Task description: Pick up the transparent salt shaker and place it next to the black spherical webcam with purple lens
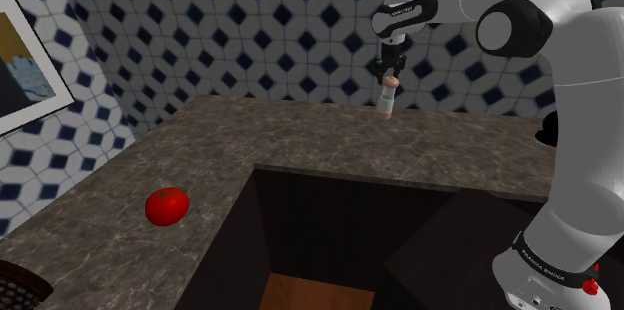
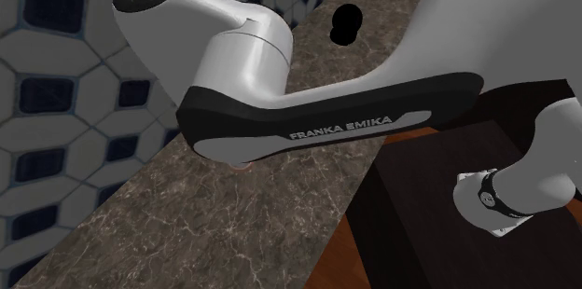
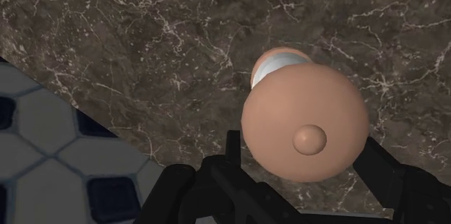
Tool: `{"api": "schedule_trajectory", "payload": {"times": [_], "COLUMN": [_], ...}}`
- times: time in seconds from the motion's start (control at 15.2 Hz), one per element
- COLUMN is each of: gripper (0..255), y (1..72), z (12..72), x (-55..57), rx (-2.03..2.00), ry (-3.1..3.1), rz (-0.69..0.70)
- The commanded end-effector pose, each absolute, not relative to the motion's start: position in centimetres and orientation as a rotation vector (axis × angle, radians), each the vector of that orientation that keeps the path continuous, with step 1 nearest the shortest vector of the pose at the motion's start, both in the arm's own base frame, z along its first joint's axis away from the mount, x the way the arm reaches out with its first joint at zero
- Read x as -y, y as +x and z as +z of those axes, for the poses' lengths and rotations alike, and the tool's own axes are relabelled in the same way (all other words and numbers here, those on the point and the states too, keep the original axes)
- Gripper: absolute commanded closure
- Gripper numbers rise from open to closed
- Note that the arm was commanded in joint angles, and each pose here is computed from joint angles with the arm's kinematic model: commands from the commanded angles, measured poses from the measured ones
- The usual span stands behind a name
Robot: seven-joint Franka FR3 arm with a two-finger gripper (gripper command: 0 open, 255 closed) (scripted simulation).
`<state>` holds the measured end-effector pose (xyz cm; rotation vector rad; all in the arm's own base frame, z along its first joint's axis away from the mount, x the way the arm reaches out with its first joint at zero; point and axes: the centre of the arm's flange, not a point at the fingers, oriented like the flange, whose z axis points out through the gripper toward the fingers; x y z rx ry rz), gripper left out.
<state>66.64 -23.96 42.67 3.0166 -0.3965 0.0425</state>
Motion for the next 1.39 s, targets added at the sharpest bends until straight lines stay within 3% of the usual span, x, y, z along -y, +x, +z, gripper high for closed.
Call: {"api": "schedule_trajectory", "payload": {"times": [0.0, 1.32], "gripper": [255, 255], "y": [66.6, 66.6], "z": [43.7, 54.3], "x": [24.0, 24.0], "rx": [0.397, 0.397], "ry": [3.017, 3.017], "rz": [0.042, 0.042]}}
